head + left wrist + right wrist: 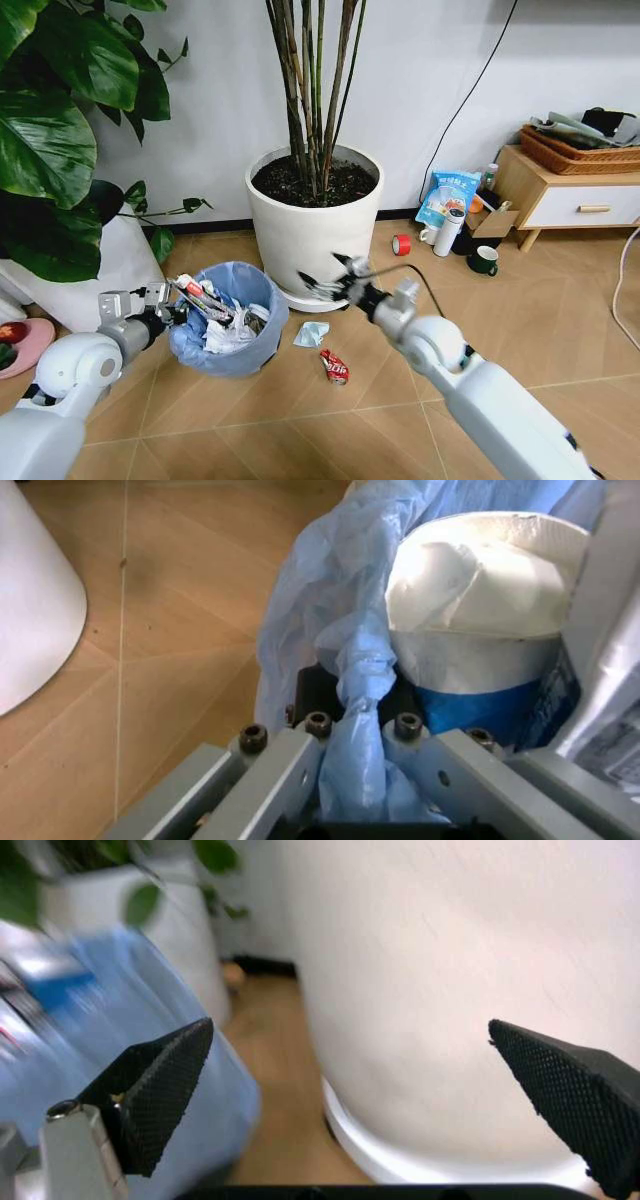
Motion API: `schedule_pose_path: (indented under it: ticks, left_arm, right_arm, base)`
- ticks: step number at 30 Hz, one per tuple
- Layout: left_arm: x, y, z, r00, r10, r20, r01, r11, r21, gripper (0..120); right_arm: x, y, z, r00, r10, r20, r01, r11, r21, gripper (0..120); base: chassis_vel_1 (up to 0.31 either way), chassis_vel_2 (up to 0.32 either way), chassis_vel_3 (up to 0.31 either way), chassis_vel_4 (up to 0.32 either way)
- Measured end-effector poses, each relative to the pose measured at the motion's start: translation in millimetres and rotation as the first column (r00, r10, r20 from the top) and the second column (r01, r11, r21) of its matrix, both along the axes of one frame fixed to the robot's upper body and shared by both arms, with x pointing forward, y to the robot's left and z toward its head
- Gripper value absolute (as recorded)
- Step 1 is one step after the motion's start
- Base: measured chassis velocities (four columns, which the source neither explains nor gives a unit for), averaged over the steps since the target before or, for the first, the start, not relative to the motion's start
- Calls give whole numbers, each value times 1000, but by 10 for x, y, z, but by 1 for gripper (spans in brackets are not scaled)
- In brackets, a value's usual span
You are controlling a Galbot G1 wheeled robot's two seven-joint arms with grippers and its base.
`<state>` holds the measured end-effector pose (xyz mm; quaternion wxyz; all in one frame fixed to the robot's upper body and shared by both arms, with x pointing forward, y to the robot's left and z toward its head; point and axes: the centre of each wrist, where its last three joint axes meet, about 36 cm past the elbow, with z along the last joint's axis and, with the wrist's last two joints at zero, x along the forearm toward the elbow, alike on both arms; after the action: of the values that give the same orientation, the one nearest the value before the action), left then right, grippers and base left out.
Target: Pick up the trash bin and place the garbage on the floor into it.
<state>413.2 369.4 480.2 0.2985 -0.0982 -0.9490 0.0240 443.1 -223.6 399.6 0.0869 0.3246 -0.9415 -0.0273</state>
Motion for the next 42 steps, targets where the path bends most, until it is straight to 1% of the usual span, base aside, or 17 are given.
schedule_pose_path:
  ticks: [1,3,4,5,6,8,9,10,11,15,17,19,24,30,35,37,42]
  left_arm:
    - [0,0,0,1000,0,0,0,1000,0,0]
    - [6,-5,-18,1000,1,-3,-1,1000,-2,0]
    - [6,-20,-40,1000,4,-4,-4,1000,-8,0]
    - [3,-32,-54,1000,6,-5,-6,1000,-14,0]
    - [3,-32,-54,1000,6,-5,-6,1000,-14,0]
    - [-5,-56,-82,1000,12,-5,-12,1000,-22,0]
    - [-5,-57,-83,1000,12,-5,-13,1000,-22,0]
    - [-7,-65,-91,1000,17,-5,-17,1000,-23,0]
    - [-7,-65,-91,1000,17,-5,-17,1000,-23,0]
    - [-6,-101,-82,1000,21,9,-20,999,-27,0]
    - [-5,-106,-81,1000,21,12,-20,999,-27,0]
    - [-9,-135,-76,999,20,27,-20,1000,-24,0]
    - [-13,-175,-50,998,25,50,-23,999,-39,0]
    - [-56,-177,-28,998,28,61,-25,999,-46,0]
    - [-72,-172,-20,998,26,63,-23,999,-47,0]
    - [-88,-160,3,997,24,69,-21,999,-45,0]
    - [-93,-157,33,997,15,76,-11,999,-45,0]
  right_arm:
    - [0,0,0,1000,0,0,0,1000,0,100]
    - [-47,-107,-170,999,-23,-31,23,999,-22,100]
    - [-88,-153,-337,998,-44,-52,41,998,-39,100]
    - [-117,-165,-443,996,-55,-67,52,998,-48,100]
    - [-117,-165,-443,996,-55,-67,52,998,-48,100]
    - [-223,-181,-682,991,-76,-114,69,996,-63,100]
    - [-235,-182,-702,990,-78,-119,70,995,-64,100]
    - [-322,-175,-855,984,-88,-158,77,994,-71,100]
    - [-322,-175,-855,984,-88,-158,77,994,-71,100]
    - [-541,-109,-1224,965,-108,-240,85,991,-102,100]
    - [-566,-88,-1263,962,-110,-249,86,991,-105,100]
    - [-643,10,-1384,950,-117,-289,86,989,-117,100]
    - [-654,202,-1524,936,-142,-323,109,987,-119,100]
    - [-626,349,-1602,920,-175,-350,136,982,-133,100]
    - [-616,373,-1606,917,-184,-354,141,979,-144,100]
    - [-594,404,-1619,911,-208,-357,148,971,-188,100]
    - [-581,438,-1650,907,-215,-363,139,965,-224,100]
  base:
    - [0,0,0,0]
    - [0,0,0,0]
    - [0,0,0,0]
    - [0,0,0,0]
    - [0,0,0,0]
    - [0,0,0,0]
    - [0,0,0,0]
    - [0,0,0,0]
    - [0,0,0,0]
    - [0,0,0,0]
    - [0,0,0,0]
    - [0,0,0,0]
    - [0,0,0,0]
    - [0,0,0,0]
    - [0,0,0,0]
    - [0,0,0,0]
    - [0,0,0,0]
